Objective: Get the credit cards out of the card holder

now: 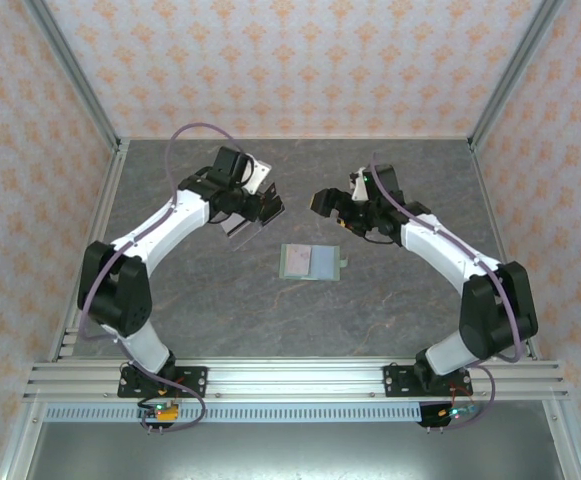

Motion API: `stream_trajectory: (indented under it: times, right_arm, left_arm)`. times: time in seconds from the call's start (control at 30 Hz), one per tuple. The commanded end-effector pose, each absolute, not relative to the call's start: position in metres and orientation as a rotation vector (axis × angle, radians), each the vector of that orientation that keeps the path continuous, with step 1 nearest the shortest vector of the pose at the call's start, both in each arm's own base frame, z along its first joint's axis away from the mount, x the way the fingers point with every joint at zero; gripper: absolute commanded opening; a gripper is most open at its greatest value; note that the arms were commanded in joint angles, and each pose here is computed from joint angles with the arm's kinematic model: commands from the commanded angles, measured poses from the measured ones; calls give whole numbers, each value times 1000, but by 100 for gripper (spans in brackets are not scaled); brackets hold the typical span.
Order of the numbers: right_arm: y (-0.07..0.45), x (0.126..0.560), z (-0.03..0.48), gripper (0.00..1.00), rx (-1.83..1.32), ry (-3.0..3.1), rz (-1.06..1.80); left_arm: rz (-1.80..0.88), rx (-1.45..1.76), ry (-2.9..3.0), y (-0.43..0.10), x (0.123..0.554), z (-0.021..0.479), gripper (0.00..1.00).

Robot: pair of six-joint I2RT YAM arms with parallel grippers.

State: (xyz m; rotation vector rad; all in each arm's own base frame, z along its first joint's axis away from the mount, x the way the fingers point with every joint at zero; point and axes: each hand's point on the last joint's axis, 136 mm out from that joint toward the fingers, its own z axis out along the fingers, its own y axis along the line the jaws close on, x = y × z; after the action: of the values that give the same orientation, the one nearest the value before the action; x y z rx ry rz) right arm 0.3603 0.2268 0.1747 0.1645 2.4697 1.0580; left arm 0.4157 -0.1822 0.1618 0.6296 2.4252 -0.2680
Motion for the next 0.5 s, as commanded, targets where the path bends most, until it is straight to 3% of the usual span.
stream_trajectory:
  times: [0.0, 0.47]
  right_arm:
    - [226, 364, 176, 97, 142, 2478, 1031]
    - [226, 368, 171, 99, 150, 2486, 1018]
  left_arm:
    - [-145, 789, 2374, -176, 431, 162, 0]
    - [-156, 869, 2411, -180, 468, 121, 0]
